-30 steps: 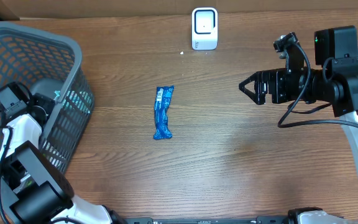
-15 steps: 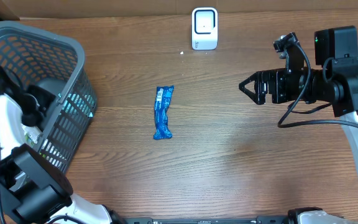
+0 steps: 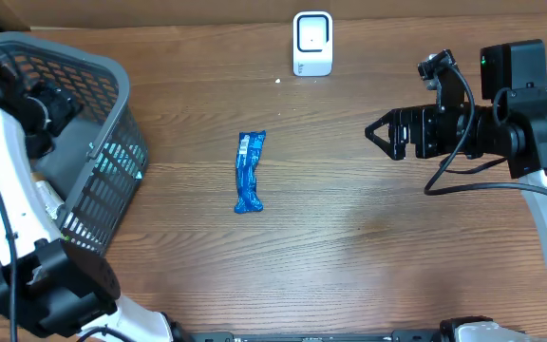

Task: Scan the item barcode
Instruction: 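Reach into the basket and grasp the mint-green wet-wipe pack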

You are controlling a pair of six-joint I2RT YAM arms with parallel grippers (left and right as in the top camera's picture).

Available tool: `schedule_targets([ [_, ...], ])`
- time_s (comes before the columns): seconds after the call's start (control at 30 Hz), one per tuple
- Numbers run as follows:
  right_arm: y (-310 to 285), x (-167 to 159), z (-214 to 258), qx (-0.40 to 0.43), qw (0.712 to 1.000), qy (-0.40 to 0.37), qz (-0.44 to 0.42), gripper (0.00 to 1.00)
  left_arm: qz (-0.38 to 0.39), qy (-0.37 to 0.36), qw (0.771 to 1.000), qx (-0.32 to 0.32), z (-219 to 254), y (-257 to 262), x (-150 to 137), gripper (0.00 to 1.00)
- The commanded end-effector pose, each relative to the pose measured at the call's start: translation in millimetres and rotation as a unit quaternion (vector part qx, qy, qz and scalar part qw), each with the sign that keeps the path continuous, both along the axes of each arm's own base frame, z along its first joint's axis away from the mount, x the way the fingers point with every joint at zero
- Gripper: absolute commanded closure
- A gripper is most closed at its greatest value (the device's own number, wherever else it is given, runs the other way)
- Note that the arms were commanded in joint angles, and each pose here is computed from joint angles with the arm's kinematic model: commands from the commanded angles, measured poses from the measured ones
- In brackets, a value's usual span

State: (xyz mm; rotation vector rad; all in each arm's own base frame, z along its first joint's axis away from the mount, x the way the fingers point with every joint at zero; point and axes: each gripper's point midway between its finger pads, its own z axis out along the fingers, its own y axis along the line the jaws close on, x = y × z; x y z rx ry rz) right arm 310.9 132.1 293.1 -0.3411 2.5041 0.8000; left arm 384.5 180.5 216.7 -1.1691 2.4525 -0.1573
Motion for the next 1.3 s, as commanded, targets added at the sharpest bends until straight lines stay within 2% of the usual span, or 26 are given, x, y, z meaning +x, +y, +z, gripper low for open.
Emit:
schedule_targets([
  [0.0,2.0,-1.2,8.8,0.002,1.000,-0.008,0.003,0.01,0.082,0.067,0.994,-0.028,-57.7,8.8,-3.8,0.25],
  [0.17,1.7,-3.1,7.6,0.001,1.000,-0.003,0.003,0.01,0.118,0.120,0.984,-0.064,-108.0,8.4,-3.2,0.25],
  [0.37,1.7,-3.2,7.5,0.001,1.000,-0.003,0.003,0.01,0.108,0.180,0.972,-0.108,-169.5,-4.3,-0.8,0.28],
  [0.53,1.7,-3.1,7.6,0.001,1.000,-0.003,0.003,0.01,0.101,0.214,0.964,-0.118,-200.7,-12.9,-2.4,0.31],
  [0.57,1.7,-3.1,7.6,0.001,1.000,-0.003,0.003,0.01,0.099,0.219,0.963,-0.120,-205.6,-14.8,-2.4,0.37],
  [0.63,1.7,-2.9,7.7,0.001,1.000,-0.004,0.003,0.01,0.097,0.219,0.964,-0.119,-206.1,-15.3,-1.9,0.51],
  [0.67,1.8,-2.6,7.9,0.001,1.000,-0.005,0.003,0.01,0.095,0.219,0.964,-0.118,-205.7,-15.2,-1.6,0.63],
  [0.7,1.8,-2.2,8.1,0.002,1.000,-0.006,0.003,0.01,0.091,0.218,0.965,-0.118,-205.2,-15.0,-1.4,0.83],
  [0.77,1.9,-1.5,8.6,0.002,1.000,-0.008,0.003,0.01,0.084,0.219,0.965,-0.117,-204.4,-14.0,-2.3,0.96],
  [1.03,2.1,0.2,9.7,0.002,1.000,-0.012,0.003,0.01,0.058,0.220,0.968,-0.109,-176.9,-5.4,-1.8,0.96],
  [1.17,2.1,0.3,9.7,0.002,1.000,-0.012,0.003,0.00,0.039,0.191,0.977,-0.090,-131.3,4.4,10.6,0.96],
  [1.27,2.1,0.3,9.8,0.002,1.000,-0.013,0.003,0.00,0.031,0.161,0.985,-0.053,-80.6,14.6,17.4,0.96],
])
